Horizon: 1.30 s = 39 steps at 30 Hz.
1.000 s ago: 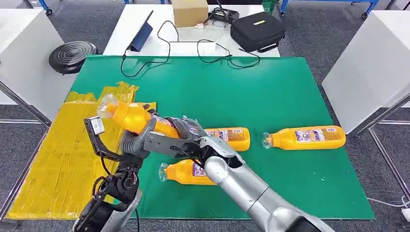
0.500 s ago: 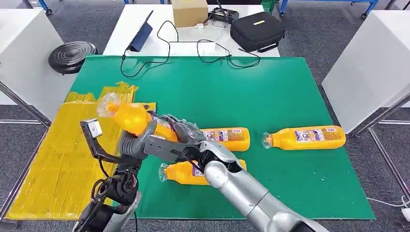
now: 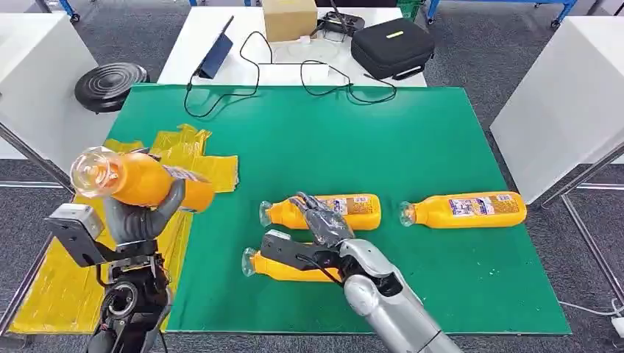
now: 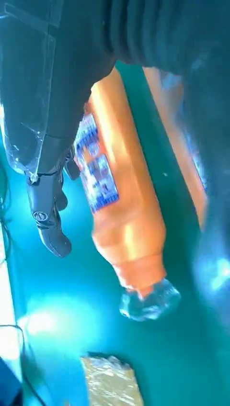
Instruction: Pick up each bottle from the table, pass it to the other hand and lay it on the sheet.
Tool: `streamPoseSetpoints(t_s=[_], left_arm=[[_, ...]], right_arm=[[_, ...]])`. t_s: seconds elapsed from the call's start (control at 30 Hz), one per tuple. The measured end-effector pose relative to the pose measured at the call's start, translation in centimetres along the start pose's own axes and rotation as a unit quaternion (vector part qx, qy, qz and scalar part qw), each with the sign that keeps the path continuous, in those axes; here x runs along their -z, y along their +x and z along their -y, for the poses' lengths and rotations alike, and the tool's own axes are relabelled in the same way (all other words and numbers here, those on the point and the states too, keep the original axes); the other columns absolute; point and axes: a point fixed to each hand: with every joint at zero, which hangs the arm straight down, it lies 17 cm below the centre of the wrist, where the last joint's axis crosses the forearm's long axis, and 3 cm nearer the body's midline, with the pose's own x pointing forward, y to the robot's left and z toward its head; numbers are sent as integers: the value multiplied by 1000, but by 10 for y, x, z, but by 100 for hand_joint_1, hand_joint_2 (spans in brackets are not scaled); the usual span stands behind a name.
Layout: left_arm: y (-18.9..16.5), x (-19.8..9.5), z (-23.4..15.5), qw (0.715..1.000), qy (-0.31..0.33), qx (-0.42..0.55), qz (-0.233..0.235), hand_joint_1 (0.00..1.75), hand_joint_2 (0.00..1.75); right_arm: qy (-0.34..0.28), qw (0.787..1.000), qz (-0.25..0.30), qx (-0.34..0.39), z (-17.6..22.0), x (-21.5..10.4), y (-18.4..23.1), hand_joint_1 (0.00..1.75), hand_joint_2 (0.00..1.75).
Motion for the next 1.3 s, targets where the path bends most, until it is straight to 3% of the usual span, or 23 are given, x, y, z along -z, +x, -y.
streamPoseSetpoints(t_s=[0.1, 0.27, 0.4, 0.7, 0.73, 0.97, 1.3], left_arm=[[-1, -4, -12, 996, 7, 86, 11, 175, 175], [-16, -23, -32, 961, -10, 275, 17, 175, 175], [-31, -43, -32, 903, -51, 427, 24, 175, 175], [-59, -66, -36, 867, -86, 492, -4, 175, 175], [-65, -69, -36, 856, -95, 507, -8, 175, 175], [-126, -114, -32, 787, -181, 587, -61, 175, 175], [-150, -137, -31, 773, -215, 591, -83, 175, 175]], right_arm=[[-11, 1000, 6, 6, 8, -10, -1, 0, 0], [-28, 999, 20, 16, 22, -46, -5, 0, 0], [-25, 999, 37, 18, 25, -71, 2, 0, 0], [-29, 998, 52, 11, 31, -96, 9, 0, 0], [-23, 998, 54, 5, 28, -98, 10, 0, 175], [28, 997, 66, -20, 2, -111, 10, 0, 175], [39, 997, 65, -30, -3, -115, 4, 0, 175]])
